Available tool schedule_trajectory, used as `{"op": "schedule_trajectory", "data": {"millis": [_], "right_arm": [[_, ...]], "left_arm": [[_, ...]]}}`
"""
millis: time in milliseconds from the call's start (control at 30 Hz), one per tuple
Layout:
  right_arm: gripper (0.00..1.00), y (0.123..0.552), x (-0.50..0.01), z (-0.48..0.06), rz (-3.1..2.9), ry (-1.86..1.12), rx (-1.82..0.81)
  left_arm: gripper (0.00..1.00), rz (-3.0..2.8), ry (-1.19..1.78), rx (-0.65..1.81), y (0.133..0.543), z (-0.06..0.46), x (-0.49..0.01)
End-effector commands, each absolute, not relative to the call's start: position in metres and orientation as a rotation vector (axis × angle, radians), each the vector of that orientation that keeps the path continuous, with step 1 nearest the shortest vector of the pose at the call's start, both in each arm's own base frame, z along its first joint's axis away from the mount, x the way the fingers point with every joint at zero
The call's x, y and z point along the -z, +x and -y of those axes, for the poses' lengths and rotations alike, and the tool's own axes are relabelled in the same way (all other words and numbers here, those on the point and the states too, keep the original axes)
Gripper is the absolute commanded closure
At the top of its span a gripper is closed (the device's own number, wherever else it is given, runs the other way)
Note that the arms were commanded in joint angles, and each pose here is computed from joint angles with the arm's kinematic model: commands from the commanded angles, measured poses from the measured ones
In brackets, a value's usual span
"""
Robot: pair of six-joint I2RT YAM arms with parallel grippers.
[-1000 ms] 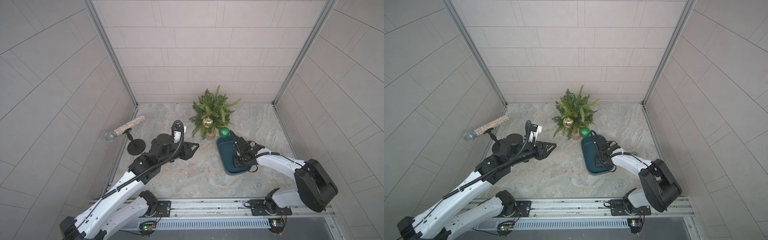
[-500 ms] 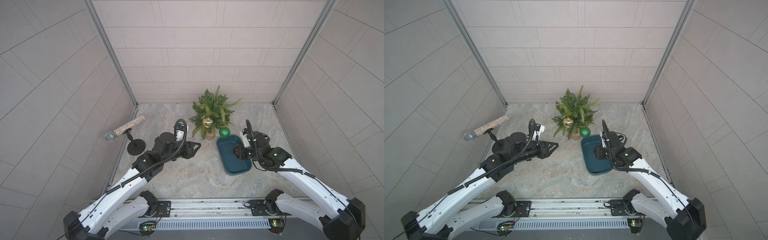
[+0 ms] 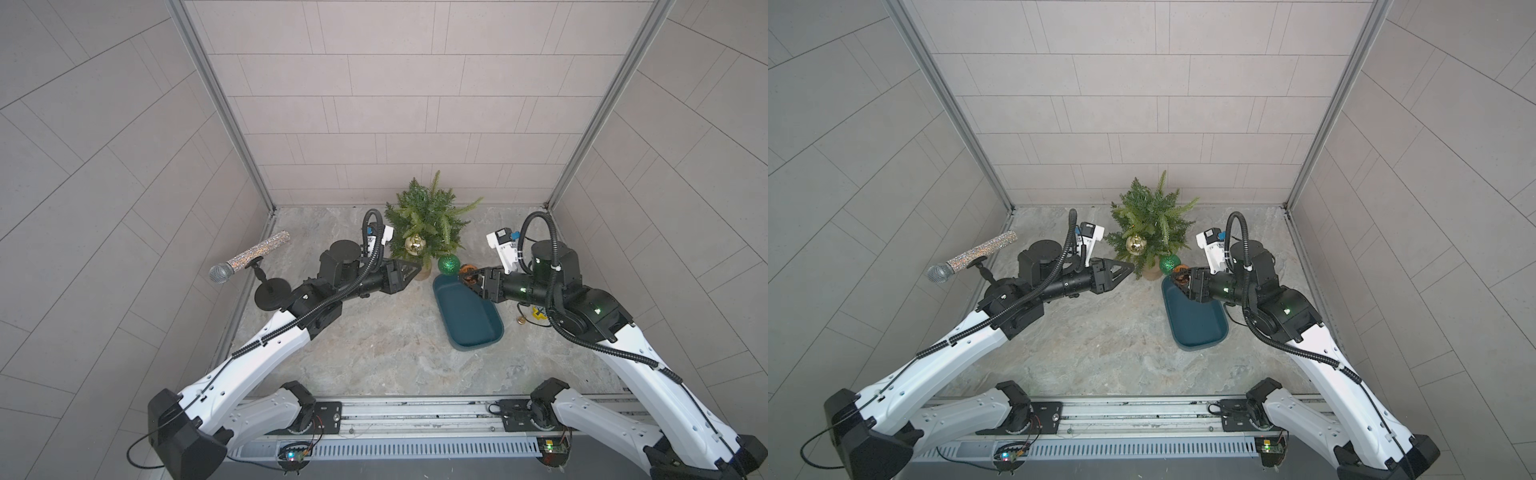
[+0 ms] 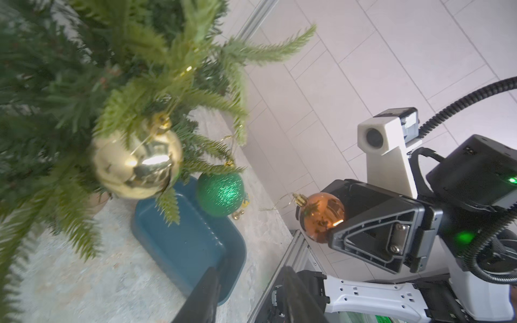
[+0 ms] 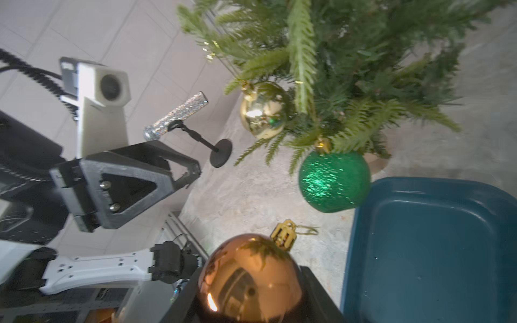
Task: Decorate the small christmas tree with ornaments
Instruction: Pick up an ornament from the container, then adjust the ornament.
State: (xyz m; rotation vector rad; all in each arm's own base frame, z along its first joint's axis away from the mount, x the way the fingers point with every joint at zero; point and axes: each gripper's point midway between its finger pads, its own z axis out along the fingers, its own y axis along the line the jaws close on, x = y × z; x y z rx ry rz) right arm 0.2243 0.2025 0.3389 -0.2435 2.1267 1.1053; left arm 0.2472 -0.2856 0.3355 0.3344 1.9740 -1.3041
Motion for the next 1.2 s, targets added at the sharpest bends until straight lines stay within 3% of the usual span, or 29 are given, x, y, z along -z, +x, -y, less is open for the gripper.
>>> {"op": "schedule_trajectory", "data": {"millis": [0, 100, 500, 633, 833, 933, 1167], "right_arm": [[0.52, 0.213, -0.378, -0.219, -2.017, -0.318, -1.295], [0.52, 0.209, -0.400, -0.227, -1.948, -0.357, -1.394], [0.52, 0.197, -0.451, -0.241, -1.778, -0.422, -1.645], [0.52, 0.192, -0.458, -0.244, -1.739, -0.436, -1.732], [0.52, 0.193, -0.459, -0.244, -1.730, -0.426, -1.764], [0.52, 0.193, -0.462, -0.245, -1.718, -0.425, -1.784], [0.52, 0.196, -0.465, -0.245, -1.689, -0.412, -1.818]], "left_arm": [[0.63, -1.861, 0.398, 1.417, 0.248, 0.301, -0.371], [0.67, -1.806, 0.416, 1.515, 0.248, 0.311, -0.390], [0.67, -1.545, 0.452, 1.732, 0.240, 0.304, -0.427], [0.61, -1.432, 0.481, 1.840, 0.233, 0.301, -0.439], [0.59, -1.302, 0.519, 1.971, 0.221, 0.298, -0.450], [0.54, -1.296, 0.529, 1.978, 0.218, 0.297, -0.449], [0.54, -1.300, 0.562, 1.966, 0.213, 0.297, -0.447]]}}
